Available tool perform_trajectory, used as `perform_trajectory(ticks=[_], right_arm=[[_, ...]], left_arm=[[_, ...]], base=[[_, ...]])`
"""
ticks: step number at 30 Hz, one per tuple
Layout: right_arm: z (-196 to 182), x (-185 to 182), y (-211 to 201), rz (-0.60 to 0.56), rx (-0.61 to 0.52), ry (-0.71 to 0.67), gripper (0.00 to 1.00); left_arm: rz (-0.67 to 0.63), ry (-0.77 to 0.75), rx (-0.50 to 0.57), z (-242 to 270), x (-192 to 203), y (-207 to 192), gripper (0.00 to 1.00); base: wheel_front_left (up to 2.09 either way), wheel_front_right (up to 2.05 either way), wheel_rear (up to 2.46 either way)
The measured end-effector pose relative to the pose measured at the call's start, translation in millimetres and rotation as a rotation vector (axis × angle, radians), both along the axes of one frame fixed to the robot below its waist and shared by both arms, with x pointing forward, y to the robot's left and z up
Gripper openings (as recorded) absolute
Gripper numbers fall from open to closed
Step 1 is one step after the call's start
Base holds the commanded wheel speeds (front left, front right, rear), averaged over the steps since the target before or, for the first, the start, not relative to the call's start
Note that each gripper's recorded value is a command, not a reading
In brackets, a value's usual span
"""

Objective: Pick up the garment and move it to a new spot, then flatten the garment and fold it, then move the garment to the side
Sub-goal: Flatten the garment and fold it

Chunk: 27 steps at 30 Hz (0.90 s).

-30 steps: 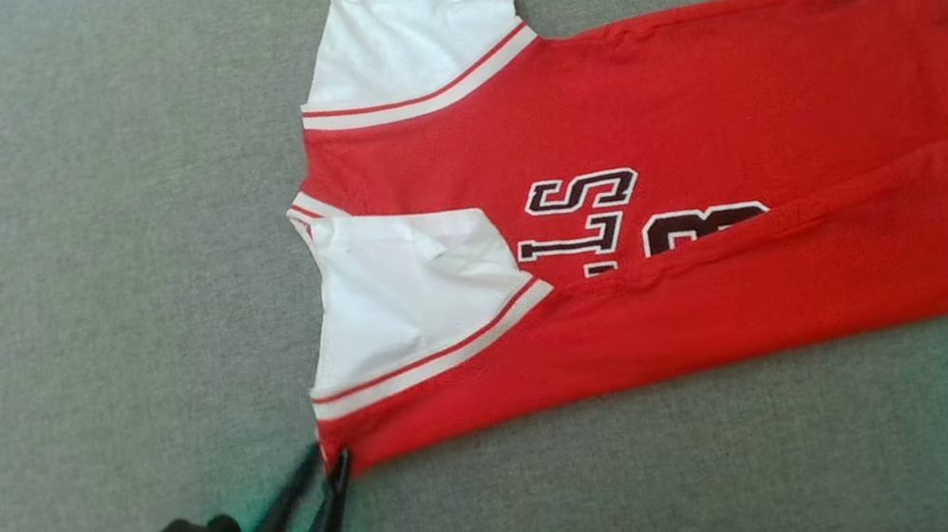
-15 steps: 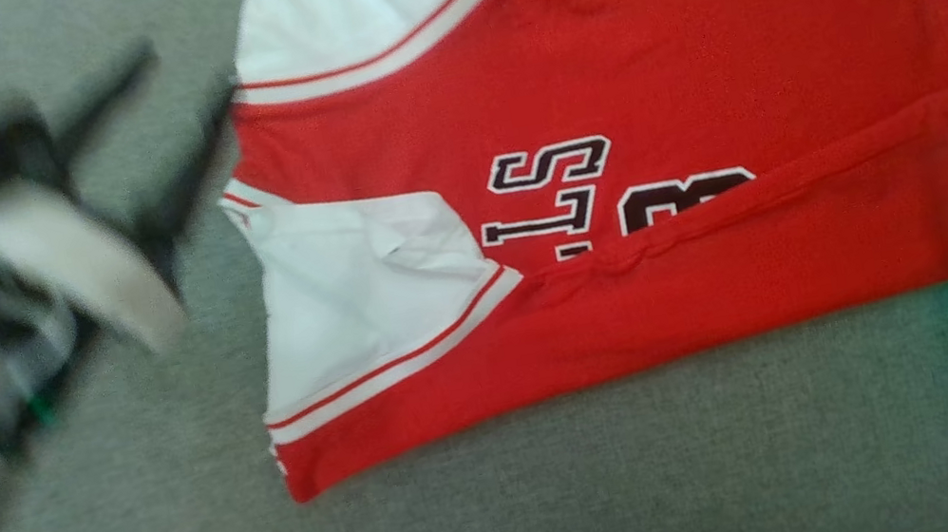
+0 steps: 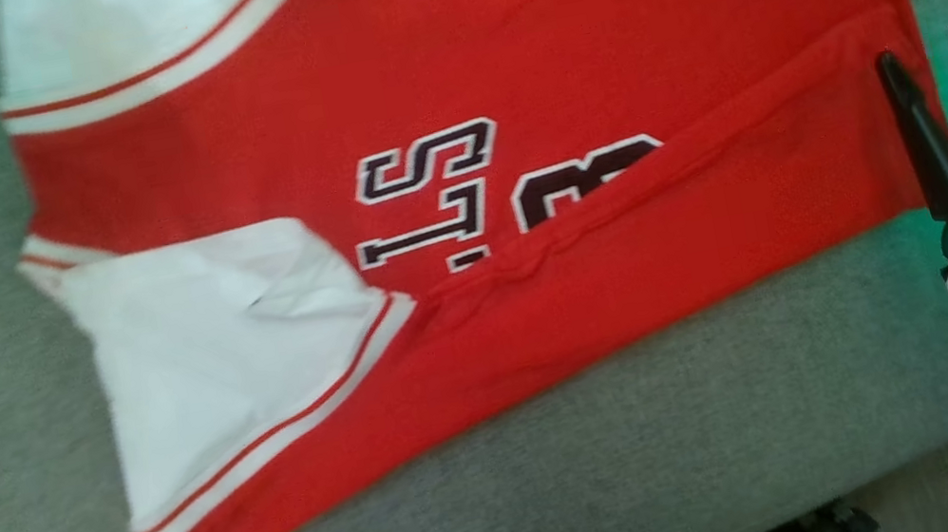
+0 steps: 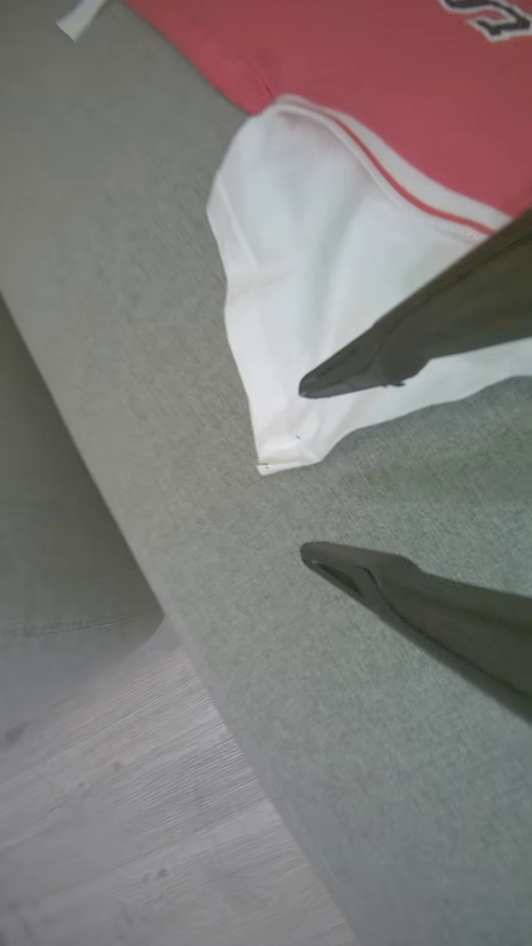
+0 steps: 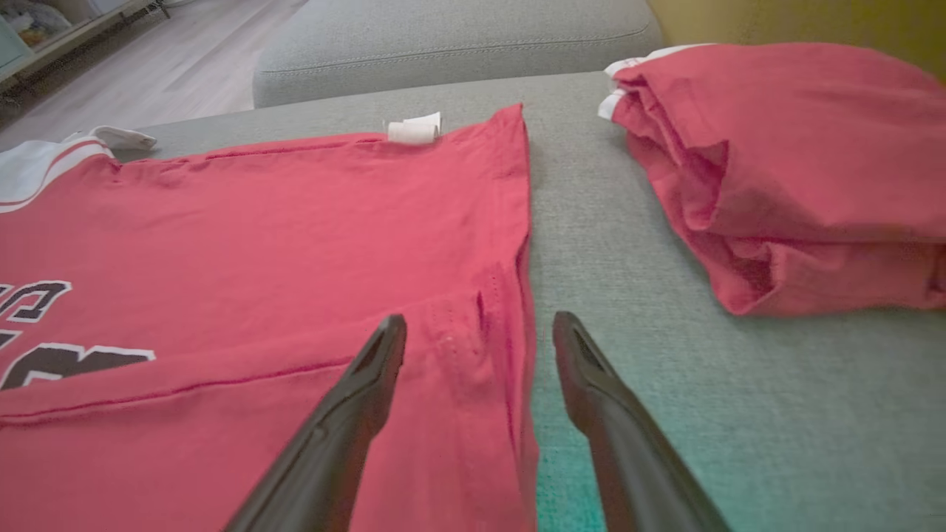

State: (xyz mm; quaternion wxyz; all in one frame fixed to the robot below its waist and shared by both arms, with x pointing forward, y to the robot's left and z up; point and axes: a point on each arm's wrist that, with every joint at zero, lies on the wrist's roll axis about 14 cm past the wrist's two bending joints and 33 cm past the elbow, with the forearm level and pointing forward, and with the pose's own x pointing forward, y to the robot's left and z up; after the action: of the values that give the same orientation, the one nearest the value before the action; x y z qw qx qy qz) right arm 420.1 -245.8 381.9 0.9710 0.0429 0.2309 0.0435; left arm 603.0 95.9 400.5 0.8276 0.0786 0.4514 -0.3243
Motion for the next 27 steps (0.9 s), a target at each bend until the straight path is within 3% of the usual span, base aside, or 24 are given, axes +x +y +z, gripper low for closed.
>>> perform_trajectory(ticks=[8,22,23,24,25,27], right_arm=[[-11.5,-13.3,-12.0,-0.051,-0.017,0.033,1.00],[-11.4,-17.1,-20.6,-0.073,-0.035,0.031,1.00],[-12.3,-18.0,-21.1,-0.075,-0.036,0.035,1.00],[-13.2,-18.7,-21.6,-0.076,-0.037,0.038,1.00],[-14.0,-19.3,-22.1,-0.077,-0.039,0.042,1.00],[-14.7,-19.5,-22.7,-0.078,-0.040,0.045,1.00]], left_arm=[[-0.024,0.068,0.053,-38.8,6.5,-3.2,1.00],[-0.081,0.058,0.096,-44.5,14.3,-8.5,1.00],[-0.082,0.059,0.093,-44.6,15.1,-9.3,0.96],[-0.084,0.060,0.092,-45.2,15.8,-9.9,0.87],[-0.085,0.061,0.090,-45.6,16.4,-10.3,0.70],[-0.095,0.058,0.093,-46.3,17.2,-12.0,0.08]], base=[[0.00,0.00,0.00],[0.00,0.00,0.00],[0.00,0.00,0.00],[0.00,0.00,0.00],[0.00,0.00,0.00],[0.00,0.00,0.00]])
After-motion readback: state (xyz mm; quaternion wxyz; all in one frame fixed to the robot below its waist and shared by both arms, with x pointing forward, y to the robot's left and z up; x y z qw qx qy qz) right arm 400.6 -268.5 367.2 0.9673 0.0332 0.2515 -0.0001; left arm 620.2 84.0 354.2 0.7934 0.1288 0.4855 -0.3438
